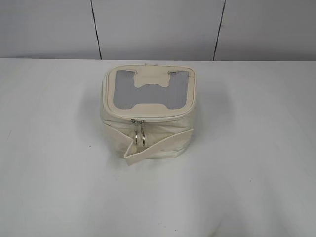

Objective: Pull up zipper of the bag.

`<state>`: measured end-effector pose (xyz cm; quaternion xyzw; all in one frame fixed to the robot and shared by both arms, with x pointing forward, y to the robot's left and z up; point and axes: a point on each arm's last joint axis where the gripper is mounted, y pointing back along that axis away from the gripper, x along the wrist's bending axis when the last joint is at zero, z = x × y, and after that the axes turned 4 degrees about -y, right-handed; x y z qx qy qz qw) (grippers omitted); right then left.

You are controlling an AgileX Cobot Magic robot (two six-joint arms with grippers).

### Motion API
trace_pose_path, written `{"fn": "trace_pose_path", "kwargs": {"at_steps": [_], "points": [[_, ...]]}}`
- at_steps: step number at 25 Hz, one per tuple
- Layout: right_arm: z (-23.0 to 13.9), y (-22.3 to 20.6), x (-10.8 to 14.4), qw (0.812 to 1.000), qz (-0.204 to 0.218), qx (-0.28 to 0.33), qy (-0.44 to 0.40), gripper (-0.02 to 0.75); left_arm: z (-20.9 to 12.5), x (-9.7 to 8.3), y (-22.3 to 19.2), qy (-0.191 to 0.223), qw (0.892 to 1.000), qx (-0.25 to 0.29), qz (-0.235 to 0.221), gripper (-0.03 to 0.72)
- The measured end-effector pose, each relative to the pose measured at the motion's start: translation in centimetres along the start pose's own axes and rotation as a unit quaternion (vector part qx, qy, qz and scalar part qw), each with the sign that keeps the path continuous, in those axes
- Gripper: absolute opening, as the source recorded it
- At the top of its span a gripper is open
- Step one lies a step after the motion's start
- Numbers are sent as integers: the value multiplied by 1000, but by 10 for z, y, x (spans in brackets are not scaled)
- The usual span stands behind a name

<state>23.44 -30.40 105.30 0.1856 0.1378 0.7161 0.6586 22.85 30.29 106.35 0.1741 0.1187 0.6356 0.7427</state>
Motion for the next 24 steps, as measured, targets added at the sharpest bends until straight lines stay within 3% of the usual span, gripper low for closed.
{"fn": "trace_pose_path", "kwargs": {"at_steps": [24], "points": [[0,0,0,1000,-11,-3,-7,580,0,0,0,5,1000,-2,12,301]]}}
